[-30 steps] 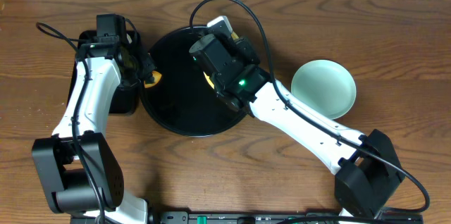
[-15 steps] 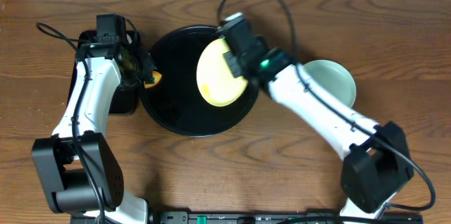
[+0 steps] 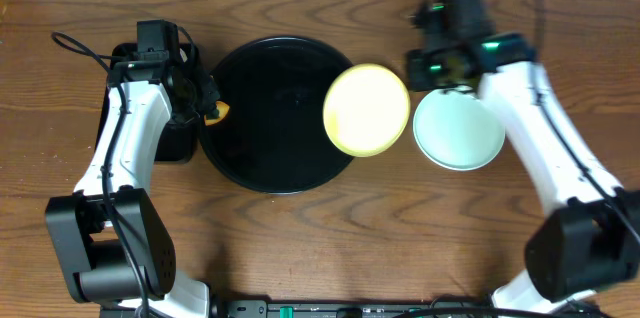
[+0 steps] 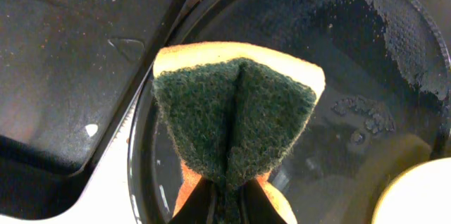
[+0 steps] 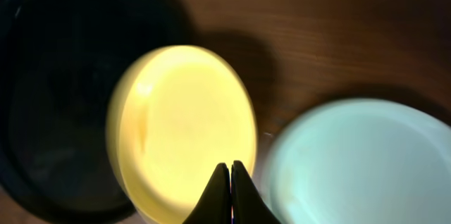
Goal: Clean dirty plates on tray and stack at the side
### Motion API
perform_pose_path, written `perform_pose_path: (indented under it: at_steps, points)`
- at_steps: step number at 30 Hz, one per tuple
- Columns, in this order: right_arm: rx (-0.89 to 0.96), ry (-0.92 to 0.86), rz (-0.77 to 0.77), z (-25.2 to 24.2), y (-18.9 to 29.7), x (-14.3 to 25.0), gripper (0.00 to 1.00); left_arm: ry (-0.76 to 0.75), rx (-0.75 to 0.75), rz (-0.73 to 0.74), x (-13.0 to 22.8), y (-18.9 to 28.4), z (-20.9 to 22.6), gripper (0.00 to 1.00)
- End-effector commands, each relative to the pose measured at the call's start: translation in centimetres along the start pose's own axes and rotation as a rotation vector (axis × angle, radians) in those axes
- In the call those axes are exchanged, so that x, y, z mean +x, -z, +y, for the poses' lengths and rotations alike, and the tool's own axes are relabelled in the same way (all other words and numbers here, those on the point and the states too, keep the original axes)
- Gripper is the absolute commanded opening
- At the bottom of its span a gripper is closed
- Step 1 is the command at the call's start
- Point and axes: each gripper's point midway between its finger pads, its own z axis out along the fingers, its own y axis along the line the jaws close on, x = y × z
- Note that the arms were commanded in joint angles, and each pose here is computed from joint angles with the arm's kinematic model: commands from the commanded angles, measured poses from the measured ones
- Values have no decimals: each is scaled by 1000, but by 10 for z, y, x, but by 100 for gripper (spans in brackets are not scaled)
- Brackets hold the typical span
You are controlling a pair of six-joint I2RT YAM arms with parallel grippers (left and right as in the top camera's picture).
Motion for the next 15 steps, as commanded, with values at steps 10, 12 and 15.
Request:
perform_pose_path:
  at_steps: [10, 12, 15]
  points:
    - [-7, -191, 5, -84, 32, 13, 1, -1, -16, 1, -1, -2, 5, 8]
    - [-27, -182, 2, -78, 29, 13, 2, -1, -15, -2, -2, -2, 4, 8]
    - [-47, -158, -4, -68, 23, 12, 12, -1, -15, -2, -2, -2, 4, 8]
